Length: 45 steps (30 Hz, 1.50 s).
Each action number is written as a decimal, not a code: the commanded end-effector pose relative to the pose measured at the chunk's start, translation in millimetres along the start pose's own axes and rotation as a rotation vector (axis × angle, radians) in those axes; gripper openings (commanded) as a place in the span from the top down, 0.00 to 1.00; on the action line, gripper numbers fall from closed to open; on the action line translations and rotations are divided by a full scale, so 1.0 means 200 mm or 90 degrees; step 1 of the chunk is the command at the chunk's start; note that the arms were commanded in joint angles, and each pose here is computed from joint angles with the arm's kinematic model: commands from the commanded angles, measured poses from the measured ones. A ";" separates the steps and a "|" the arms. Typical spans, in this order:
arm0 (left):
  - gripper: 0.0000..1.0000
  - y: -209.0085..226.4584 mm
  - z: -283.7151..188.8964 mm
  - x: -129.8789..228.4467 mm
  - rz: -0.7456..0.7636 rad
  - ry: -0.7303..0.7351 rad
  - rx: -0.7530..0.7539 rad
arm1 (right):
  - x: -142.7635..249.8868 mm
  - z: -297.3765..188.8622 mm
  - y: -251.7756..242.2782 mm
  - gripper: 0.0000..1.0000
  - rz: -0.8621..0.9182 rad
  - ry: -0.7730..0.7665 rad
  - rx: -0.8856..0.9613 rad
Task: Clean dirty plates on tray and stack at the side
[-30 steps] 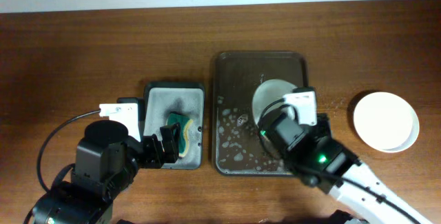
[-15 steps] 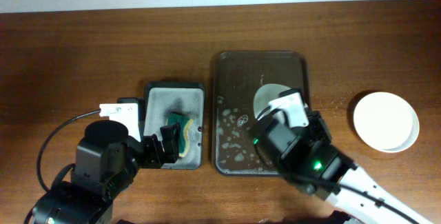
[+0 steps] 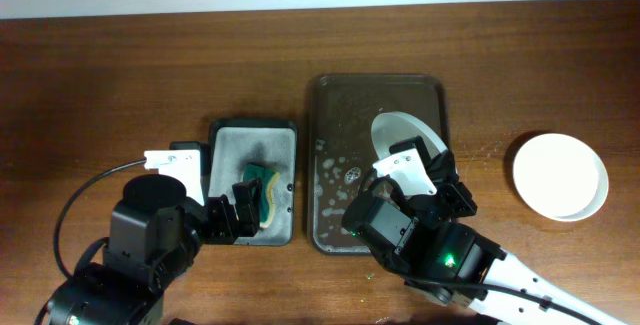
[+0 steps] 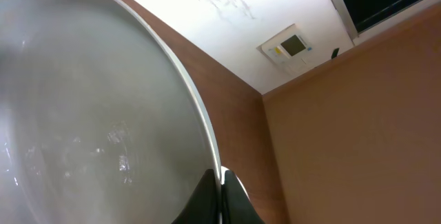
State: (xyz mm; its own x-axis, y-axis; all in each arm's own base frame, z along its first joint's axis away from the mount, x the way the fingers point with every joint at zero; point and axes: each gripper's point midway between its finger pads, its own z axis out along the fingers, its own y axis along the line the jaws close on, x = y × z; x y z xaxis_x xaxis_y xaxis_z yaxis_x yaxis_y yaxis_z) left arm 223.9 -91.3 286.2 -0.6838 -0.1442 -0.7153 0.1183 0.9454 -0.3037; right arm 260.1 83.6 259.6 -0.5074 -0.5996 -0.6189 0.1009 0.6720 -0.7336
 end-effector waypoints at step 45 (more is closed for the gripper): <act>0.00 0.00 -0.01 -0.02 0.005 -0.007 0.004 | -0.09 0.22 -0.43 0.44 0.608 0.099 -0.568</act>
State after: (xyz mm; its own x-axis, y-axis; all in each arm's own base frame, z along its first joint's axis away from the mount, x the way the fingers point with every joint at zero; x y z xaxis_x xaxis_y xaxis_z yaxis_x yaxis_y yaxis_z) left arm 224.2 -90.5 286.2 -0.6832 -0.1468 -0.7153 0.1147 0.9458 -0.3037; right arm 320.5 -43.0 284.5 -0.6486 0.4853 -0.5864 0.1779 0.8457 0.5031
